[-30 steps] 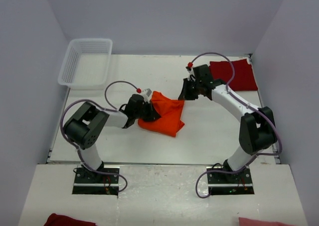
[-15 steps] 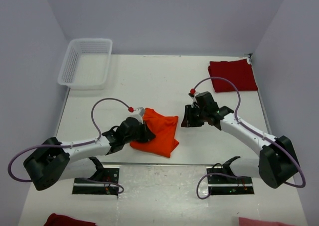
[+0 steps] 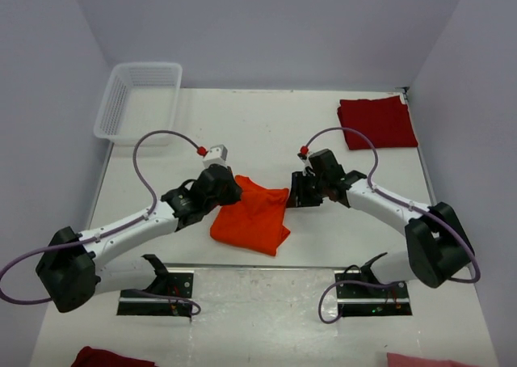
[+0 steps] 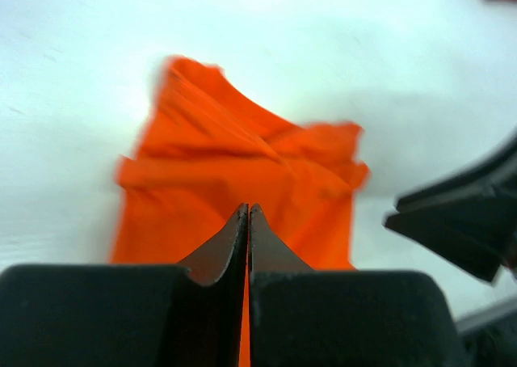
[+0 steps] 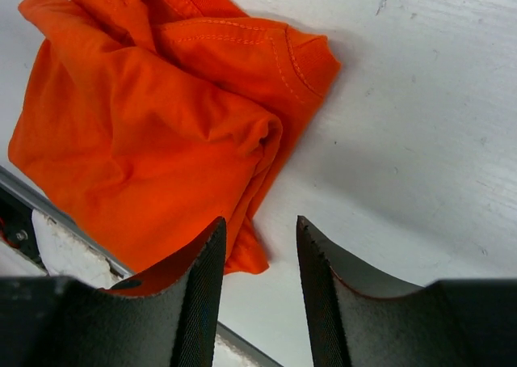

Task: Fold and stack the t-shirts
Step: Fold the long partially folded tshirt into a neat square

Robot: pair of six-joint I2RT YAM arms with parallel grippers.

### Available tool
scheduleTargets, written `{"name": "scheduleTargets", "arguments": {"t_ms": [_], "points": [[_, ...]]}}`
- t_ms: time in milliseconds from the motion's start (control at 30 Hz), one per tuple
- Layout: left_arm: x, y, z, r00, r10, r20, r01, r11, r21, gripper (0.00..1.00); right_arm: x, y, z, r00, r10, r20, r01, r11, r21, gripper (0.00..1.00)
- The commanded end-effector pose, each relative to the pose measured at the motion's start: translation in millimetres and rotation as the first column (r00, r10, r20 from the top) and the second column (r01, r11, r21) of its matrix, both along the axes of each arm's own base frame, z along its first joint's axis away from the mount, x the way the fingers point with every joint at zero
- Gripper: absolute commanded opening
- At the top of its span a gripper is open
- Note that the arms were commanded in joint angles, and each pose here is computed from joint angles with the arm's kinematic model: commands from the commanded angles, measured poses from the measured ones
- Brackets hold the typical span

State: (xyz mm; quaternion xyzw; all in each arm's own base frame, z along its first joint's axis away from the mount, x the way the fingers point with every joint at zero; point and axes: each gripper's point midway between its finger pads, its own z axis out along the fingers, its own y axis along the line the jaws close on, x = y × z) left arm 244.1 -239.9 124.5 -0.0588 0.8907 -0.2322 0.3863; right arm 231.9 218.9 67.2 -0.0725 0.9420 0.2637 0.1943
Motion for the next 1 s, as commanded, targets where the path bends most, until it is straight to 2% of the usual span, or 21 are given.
{"name": "scheduleTargets", "arguments": {"t_ms": [0, 167, 433, 700, 967], "points": [[23.3, 39.9, -9.1, 0.998, 0.061, -0.022, -0.058, 0.992, 0.116, 0.00, 21.9, 23.3, 19.1, 0.999, 0.018, 0.044, -0.021, 0.997, 0.079, 0.41], [40.8, 57.3, -9.5, 0.997, 0.080, -0.012, -0.077, 0.986, 0.148, 0.00, 33.5, 32.0, 18.0, 0.999, 0.025, 0.041, -0.028, 0.996, 0.085, 0.40], [34.3, 57.8, -27.9, 0.998, 0.049, -0.047, -0.042, 0.989, 0.145, 0.00, 45.5, 42.1, 8.2, 0.999, 0.033, 0.010, -0.034, 0.996, 0.082, 0.31], [33.5, 70.0, -10.4, 0.999, 0.049, -0.005, -0.047, 0.988, 0.150, 0.00, 45.0, 42.6, 2.0, 1.000, 0.027, 0.001, -0.027, 0.996, 0.082, 0.30], [28.2, 77.9, -11.9, 0.999, 0.052, -0.006, -0.050, 0.987, 0.154, 0.00, 39.9, 35.4, 3.4, 1.000, 0.011, 0.011, -0.012, 0.998, 0.064, 0.30]]}}
